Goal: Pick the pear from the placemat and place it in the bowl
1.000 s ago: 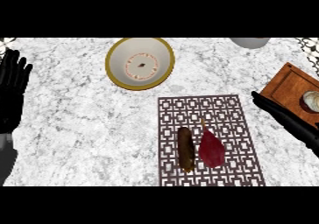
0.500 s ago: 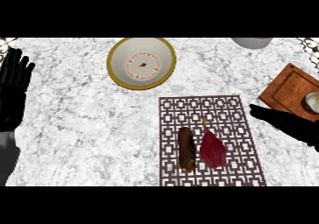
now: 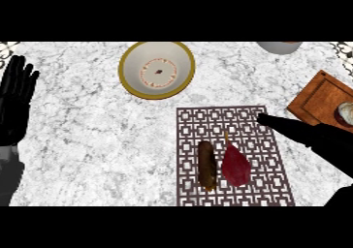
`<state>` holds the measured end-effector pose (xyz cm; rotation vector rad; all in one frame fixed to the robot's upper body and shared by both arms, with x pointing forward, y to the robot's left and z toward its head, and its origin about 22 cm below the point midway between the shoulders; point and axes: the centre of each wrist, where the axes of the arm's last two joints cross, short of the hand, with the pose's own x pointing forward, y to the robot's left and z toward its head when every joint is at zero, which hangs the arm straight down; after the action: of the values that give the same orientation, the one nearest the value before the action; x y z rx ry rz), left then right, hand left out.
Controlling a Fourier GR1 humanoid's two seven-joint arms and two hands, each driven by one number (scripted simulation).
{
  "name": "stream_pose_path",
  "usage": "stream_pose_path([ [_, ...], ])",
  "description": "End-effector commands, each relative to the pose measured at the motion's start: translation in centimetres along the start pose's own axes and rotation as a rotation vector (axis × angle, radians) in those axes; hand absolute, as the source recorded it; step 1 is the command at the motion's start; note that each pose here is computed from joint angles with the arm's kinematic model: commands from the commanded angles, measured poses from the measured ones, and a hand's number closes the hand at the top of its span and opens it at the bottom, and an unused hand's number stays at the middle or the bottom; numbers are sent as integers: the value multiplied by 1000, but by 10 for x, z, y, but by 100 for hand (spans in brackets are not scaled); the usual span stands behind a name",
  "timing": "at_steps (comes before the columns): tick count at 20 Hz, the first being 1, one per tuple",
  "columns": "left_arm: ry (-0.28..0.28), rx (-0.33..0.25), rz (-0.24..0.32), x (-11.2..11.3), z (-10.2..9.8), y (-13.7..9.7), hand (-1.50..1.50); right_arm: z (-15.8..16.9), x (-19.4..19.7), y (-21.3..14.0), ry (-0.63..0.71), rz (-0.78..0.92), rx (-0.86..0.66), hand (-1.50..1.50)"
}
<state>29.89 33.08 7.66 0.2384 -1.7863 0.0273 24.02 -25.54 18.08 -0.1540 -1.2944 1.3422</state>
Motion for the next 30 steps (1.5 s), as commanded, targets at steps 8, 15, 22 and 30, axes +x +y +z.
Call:
stream_pose_path([
  [8, -2, 10, 11, 5, -9, -6, 0, -37, -28, 55, 49, -16, 43, -150],
  [15, 19, 8, -1, -14, -6, -8, 0, -48, -47, 47, 28, -24, 22, -150],
  [22, 6, 28, -8, 6, 8, -8, 0, -74, -53, 82, -45, -36, 10, -150],
  [30, 13, 9, 3, 9, 6, -2, 0, -81, -60, 78, 0, -11, 50, -150],
])
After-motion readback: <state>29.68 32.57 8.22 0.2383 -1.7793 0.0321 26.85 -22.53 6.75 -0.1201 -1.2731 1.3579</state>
